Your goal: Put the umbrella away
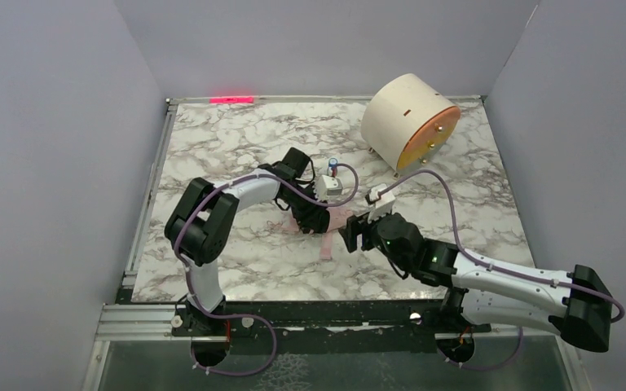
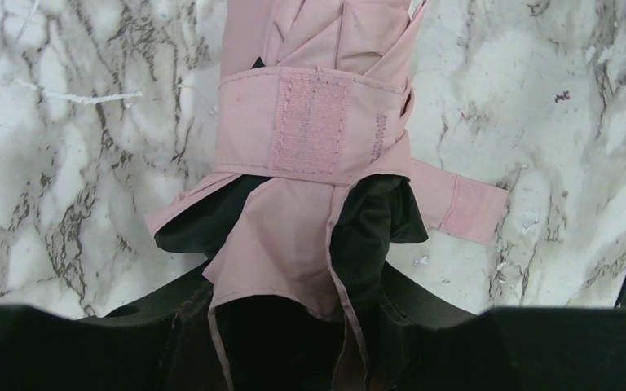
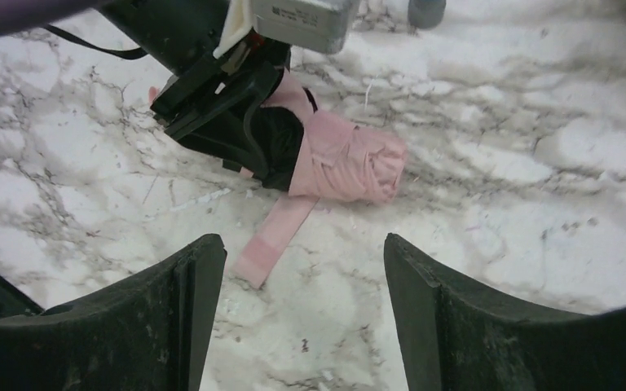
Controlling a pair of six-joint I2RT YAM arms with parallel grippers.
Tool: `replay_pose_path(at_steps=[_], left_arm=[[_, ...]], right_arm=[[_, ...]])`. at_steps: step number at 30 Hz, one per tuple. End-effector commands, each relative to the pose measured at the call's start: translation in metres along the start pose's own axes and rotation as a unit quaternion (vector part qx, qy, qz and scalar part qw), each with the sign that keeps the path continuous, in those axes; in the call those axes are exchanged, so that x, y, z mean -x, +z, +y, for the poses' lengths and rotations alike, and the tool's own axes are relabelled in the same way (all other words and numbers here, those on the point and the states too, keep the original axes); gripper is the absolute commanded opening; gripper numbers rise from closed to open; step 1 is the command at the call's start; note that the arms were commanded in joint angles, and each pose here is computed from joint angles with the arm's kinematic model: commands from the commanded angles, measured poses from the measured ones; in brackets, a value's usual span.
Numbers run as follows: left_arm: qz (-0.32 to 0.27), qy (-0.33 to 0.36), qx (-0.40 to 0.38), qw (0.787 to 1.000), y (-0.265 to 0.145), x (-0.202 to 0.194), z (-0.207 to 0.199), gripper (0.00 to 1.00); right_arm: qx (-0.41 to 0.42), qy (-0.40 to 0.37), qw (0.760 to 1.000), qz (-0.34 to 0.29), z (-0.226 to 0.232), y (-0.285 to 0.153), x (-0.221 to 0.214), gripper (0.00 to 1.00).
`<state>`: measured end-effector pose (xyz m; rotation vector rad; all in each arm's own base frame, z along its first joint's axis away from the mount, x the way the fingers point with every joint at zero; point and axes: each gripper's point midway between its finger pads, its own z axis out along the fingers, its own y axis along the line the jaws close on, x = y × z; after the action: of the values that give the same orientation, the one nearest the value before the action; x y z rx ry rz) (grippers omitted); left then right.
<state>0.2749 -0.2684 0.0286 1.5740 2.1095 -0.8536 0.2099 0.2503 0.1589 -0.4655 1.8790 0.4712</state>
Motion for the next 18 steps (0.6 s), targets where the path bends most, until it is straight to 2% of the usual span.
replay_pose_path(at_steps=[1, 7, 18], left_arm=[[0.089, -0.071, 0.107, 0.988, -0.003, -0.057, 0.025, 0.00], [0.077, -0.105, 0.128, 0.983, -0.006, -0.061, 0.019, 0.00], [0.112, -0.100, 0.169, 0.974, -0.003, -0.074, 0.008, 0.00]], right_arm=[[-0.053, 0.135, 0.987, 0.073, 0.001, -0.004, -0.023, 0.77], [-0.034, 0.208, 0.974, 0.087, 0.011, -0.003, -0.046, 0.74], [-0.047, 0.259, 0.946, 0.188, 0.033, 0.014, -0.095, 0.55]])
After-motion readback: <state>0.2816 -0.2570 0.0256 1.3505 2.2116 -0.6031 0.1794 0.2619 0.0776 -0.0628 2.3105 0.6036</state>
